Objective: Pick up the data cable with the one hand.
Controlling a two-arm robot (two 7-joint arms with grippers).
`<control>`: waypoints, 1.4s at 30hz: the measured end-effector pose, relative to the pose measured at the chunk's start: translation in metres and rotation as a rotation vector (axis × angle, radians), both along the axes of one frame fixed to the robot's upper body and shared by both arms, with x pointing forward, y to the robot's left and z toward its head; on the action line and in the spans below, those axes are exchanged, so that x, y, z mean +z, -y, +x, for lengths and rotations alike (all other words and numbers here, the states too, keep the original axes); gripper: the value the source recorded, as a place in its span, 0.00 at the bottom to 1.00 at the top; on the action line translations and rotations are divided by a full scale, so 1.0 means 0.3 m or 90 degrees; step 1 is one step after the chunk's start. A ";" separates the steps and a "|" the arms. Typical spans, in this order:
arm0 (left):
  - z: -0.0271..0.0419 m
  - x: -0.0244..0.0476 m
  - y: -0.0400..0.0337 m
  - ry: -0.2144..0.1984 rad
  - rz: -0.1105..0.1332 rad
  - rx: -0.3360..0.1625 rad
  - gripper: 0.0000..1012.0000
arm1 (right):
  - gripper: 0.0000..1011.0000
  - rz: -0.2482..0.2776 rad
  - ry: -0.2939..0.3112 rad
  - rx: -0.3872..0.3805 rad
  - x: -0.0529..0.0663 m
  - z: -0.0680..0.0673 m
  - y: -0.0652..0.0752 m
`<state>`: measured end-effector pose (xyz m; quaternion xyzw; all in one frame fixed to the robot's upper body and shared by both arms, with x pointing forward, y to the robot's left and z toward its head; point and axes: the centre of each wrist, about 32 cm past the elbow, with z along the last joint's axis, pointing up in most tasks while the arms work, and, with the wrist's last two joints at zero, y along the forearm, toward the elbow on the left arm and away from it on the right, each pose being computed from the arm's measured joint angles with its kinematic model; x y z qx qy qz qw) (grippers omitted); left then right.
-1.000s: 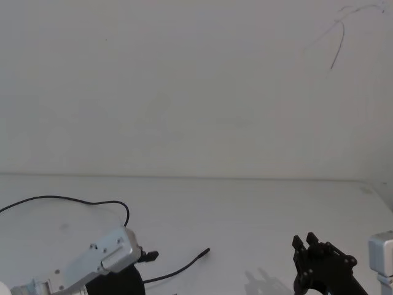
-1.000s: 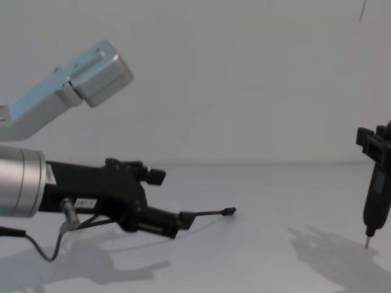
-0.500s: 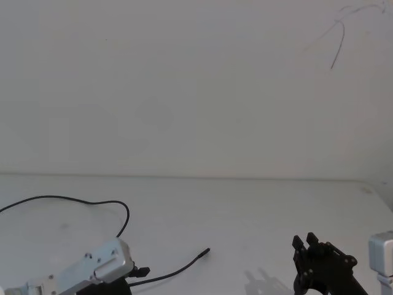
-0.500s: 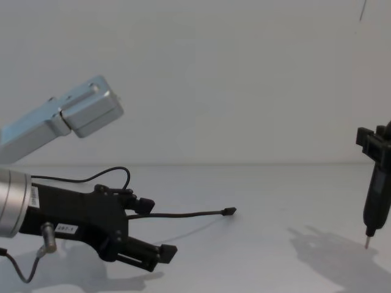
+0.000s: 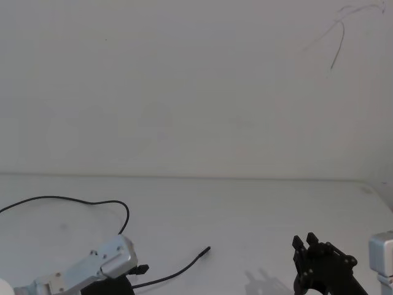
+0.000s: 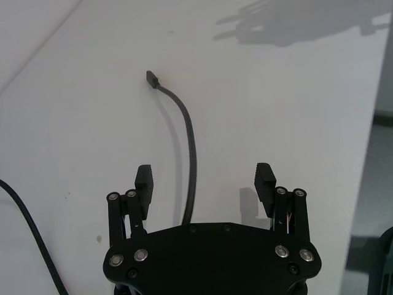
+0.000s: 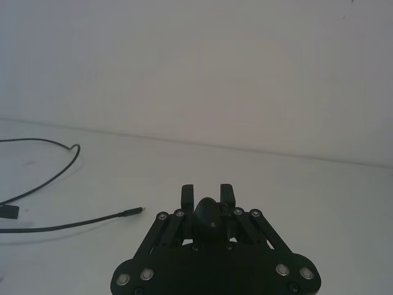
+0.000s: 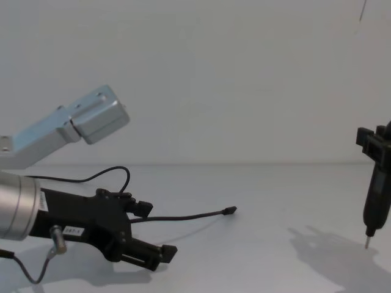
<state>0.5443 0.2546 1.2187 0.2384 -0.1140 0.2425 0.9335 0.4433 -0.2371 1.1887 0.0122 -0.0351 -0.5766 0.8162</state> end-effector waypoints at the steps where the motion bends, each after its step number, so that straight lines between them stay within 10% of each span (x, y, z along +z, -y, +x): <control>1: 0.003 -0.002 0.006 -0.002 0.001 0.005 0.99 | 0.25 0.000 0.000 0.000 0.000 0.000 0.000; 30: 0.021 -0.013 0.046 -0.013 0.004 0.030 0.22 | 0.25 0.000 0.000 0.000 0.000 0.000 0.000; 42: 0.022 0.002 0.020 0.014 -0.008 0.005 0.05 | 0.25 0.000 0.000 0.000 0.000 0.000 0.000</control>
